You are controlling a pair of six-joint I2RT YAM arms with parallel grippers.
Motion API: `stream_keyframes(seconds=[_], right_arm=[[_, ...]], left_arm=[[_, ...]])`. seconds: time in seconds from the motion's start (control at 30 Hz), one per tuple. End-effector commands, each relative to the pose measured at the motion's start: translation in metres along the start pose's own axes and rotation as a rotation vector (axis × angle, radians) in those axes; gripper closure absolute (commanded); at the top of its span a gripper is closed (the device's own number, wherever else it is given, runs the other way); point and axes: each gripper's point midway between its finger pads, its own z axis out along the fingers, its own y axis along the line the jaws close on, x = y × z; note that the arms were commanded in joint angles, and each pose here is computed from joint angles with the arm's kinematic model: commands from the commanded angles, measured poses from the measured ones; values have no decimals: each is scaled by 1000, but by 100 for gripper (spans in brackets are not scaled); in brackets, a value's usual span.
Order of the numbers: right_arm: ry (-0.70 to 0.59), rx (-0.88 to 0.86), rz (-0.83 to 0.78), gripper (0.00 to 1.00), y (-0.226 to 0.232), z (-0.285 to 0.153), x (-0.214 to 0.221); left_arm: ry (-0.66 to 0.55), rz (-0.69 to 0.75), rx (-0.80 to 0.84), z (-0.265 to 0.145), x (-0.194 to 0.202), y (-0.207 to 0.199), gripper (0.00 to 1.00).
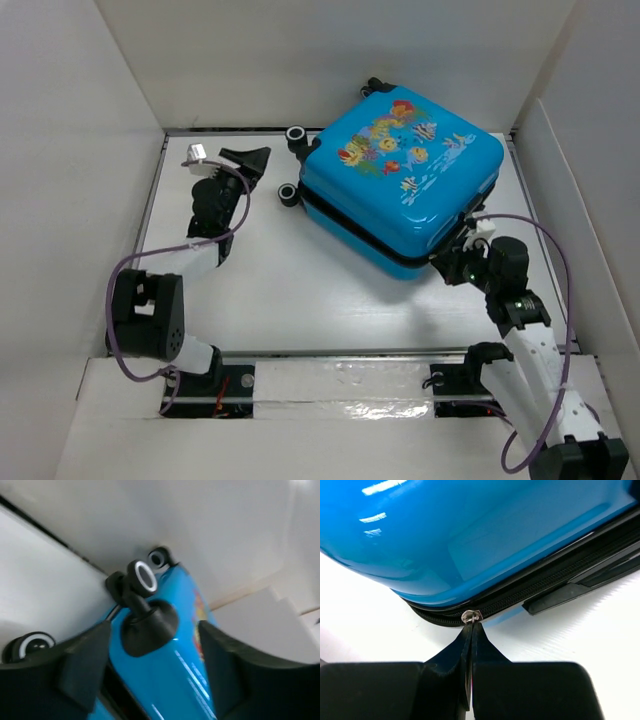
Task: Pack the luggage
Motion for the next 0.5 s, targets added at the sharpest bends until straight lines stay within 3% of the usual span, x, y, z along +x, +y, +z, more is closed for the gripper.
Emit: stream_keyframes(seconds=[0.0, 0.13, 0.23, 0.47], right_arm=[[-307, -55, -136, 100, 21, -24, -79], [-272, -55, -121, 100, 18, -22, -63], [-264, -64, -118, 100, 19, -22, -57], [-228, -116, -124, 100, 25, -18, -44]], left_arm=[[110, 66, -56, 24, 23, 4, 26], [180, 56, -58, 49, 44, 1, 1], [238, 25, -52, 65, 62, 15, 1], [233, -75, -8, 101, 72, 22, 1]])
